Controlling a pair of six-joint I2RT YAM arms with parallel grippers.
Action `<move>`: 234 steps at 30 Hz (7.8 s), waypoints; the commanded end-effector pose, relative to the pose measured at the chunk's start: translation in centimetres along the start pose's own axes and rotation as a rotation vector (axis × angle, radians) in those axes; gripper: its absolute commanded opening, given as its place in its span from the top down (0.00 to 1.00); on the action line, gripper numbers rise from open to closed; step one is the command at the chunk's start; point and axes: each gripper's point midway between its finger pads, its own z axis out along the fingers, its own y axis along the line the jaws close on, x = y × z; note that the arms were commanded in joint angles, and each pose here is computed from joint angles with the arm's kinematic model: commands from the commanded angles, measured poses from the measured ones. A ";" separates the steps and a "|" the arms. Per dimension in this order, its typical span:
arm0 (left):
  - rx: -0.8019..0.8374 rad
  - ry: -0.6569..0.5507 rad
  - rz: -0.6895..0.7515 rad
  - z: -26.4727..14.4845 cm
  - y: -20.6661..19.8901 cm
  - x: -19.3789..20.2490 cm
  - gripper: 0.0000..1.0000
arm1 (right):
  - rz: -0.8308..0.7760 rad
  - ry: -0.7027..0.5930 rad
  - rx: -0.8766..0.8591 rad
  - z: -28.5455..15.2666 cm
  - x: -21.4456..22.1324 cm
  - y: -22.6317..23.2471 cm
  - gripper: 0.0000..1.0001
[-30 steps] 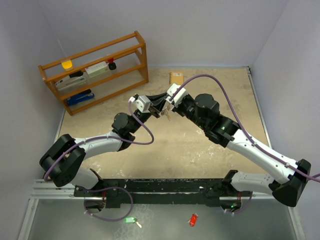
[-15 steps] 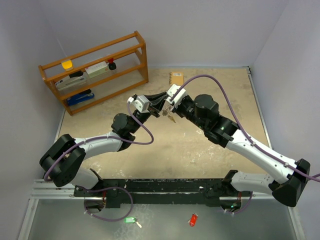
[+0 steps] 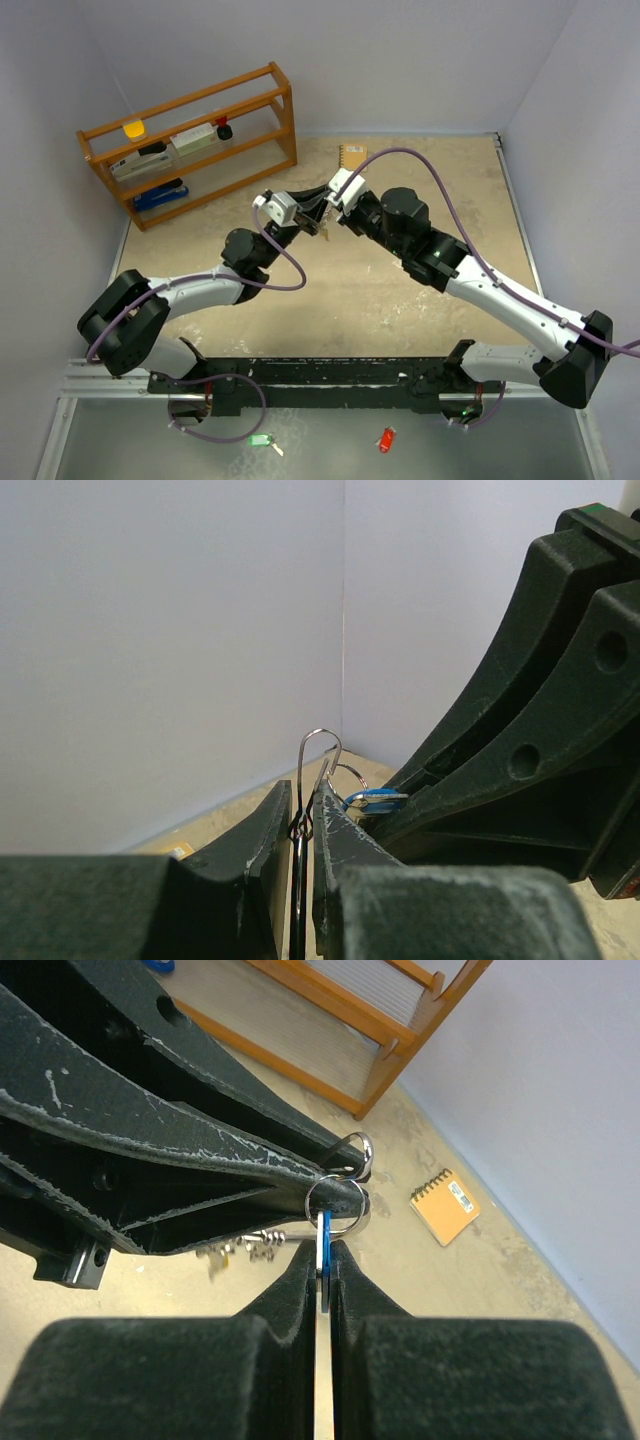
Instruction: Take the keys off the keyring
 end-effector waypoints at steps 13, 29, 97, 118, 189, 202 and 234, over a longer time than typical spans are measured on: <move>-0.155 -0.194 0.108 -1.1 3.1 -8.4 0.98 | 0.061 0.059 -0.032 -0.8 1.9 1.3 1.00; -0.157 -0.108 0.061 -3.6 2.9 -7.2 0.99 | 0.371 0.268 0.260 0.6 14.0 -8.0 1.00; -0.043 -0.136 -0.116 -0.9 0.4 -10.2 0.99 | 0.250 -0.429 -0.354 1.1 2.1 7.5 0.59; -0.032 -0.149 -0.152 -0.8 0.0 -10.6 0.98 | 0.200 -0.474 -0.333 2.8 0.3 7.7 0.58; -0.410 0.159 -0.089 -2.6 6.2 -4.1 0.54 | -0.010 0.192 0.160 -2.0 2.4 -2.6 1.00; -0.259 0.149 -0.174 -1.7 3.3 -3.6 0.19 | -0.132 0.260 0.362 -4.2 -1.6 -7.5 1.00; -0.063 0.044 -0.317 -1.4 -0.5 -5.8 0.21 | -0.149 0.065 0.483 -5.6 -8.6 -8.7 1.00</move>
